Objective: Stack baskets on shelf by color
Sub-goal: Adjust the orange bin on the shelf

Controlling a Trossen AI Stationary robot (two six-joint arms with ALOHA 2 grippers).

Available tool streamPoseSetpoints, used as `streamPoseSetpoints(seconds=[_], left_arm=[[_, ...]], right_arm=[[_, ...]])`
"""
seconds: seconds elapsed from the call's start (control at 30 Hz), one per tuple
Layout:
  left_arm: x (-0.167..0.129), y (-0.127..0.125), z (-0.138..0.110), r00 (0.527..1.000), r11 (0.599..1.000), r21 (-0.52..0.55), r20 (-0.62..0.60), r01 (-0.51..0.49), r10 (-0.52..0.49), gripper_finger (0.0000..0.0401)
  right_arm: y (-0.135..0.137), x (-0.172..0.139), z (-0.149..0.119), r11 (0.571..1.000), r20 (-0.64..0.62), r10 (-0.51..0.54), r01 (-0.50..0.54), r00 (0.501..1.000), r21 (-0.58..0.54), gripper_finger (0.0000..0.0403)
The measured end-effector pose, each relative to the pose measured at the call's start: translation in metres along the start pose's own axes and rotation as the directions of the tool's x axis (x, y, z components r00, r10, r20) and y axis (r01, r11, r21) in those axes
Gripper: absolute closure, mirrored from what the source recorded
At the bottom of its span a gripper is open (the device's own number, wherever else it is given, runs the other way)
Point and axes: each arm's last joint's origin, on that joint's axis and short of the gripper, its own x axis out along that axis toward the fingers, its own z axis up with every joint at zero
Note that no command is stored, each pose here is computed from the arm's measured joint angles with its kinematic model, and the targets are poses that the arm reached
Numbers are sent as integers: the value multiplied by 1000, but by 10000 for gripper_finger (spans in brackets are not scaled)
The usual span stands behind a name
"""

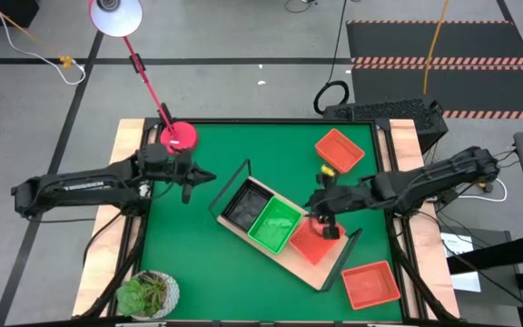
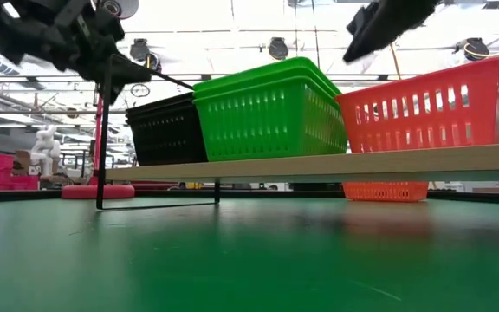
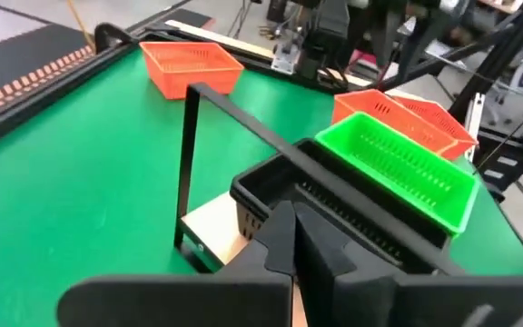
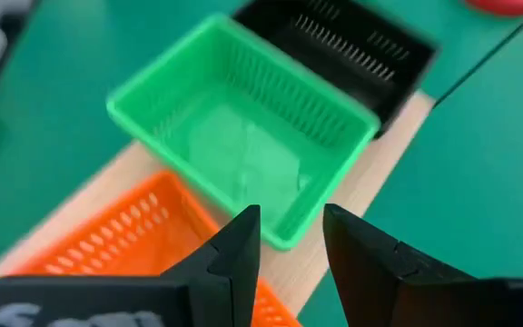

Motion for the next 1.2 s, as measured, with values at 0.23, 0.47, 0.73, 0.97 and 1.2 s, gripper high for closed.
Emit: streamPoseSetpoints(seconds=[0.23,0.47,0.73,0.97,1.2], left_arm=[[-6,-23,26,999,998,39,4,-49,49,401],[2,-51,60,999,993,112,4,-37,37,401],[23,-73,89,998,973,230,-37,-31,41,401],[43,-75,87,993,961,277,-102,-27,57,401],[44,-73,82,986,961,277,-151,-27,71,400]], right_arm=[[5,14,4,997,-163,73,-77,984,-13,287],[2,5,8,998,-340,65,-70,938,-2,286],[-14,7,-3,1000,-432,-16,24,902,14,264],[-23,12,-17,981,-499,-4,101,866,167,232],[-22,24,-35,972,-525,-6,129,851,198,237]])
